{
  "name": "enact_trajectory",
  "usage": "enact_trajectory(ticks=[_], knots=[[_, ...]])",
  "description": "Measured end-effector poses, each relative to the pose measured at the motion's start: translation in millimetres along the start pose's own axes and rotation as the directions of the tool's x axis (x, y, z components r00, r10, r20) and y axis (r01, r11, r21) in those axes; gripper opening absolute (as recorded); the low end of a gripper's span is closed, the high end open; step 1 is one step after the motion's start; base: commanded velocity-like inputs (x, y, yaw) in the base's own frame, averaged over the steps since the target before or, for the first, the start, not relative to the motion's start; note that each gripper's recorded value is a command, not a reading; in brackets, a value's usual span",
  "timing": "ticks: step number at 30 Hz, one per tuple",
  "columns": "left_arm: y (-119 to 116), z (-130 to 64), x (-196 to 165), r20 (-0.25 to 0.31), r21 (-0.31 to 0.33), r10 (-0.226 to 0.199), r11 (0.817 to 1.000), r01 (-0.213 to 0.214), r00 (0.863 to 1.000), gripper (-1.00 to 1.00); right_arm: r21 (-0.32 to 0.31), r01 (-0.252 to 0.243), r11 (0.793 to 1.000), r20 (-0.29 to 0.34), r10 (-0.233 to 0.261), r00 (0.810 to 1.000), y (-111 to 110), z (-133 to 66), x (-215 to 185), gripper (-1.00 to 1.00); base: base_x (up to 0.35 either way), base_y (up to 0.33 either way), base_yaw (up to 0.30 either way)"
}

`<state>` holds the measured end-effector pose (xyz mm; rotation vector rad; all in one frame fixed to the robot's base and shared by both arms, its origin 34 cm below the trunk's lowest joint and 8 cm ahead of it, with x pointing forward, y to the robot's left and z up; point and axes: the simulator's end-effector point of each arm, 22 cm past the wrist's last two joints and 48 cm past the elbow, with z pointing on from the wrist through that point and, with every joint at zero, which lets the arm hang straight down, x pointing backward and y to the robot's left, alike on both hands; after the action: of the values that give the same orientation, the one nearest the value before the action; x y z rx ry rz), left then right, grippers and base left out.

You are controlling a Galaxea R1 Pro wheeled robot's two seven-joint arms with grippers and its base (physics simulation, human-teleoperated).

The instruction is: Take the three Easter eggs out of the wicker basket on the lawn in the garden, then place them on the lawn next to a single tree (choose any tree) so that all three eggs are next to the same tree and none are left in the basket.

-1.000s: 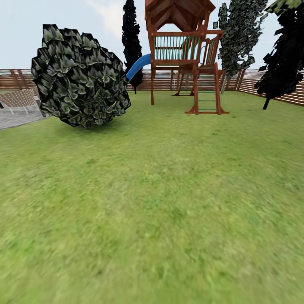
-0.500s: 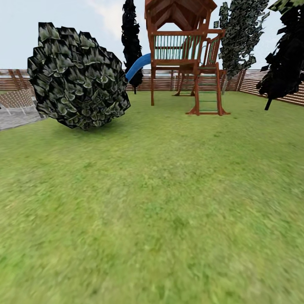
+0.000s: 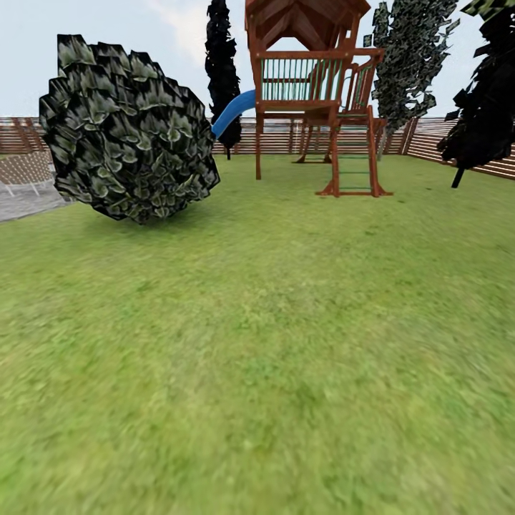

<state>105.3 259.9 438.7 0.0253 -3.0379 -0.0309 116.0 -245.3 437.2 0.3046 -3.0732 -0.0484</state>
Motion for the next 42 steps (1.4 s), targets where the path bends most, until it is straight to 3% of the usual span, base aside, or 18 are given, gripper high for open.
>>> enact_trajectory(ticks=[42], knots=[[0.0, 0.0, -0.1, 0.001, 0.0, 0.0, 1.0, 0.0, 1.0, 1.0, 0.0, 0.0, 1.0, 0.0, 0.0, 1.0, -0.1, 0.0, -0.4, 1.0, 0.295, 0.0, 0.0]])
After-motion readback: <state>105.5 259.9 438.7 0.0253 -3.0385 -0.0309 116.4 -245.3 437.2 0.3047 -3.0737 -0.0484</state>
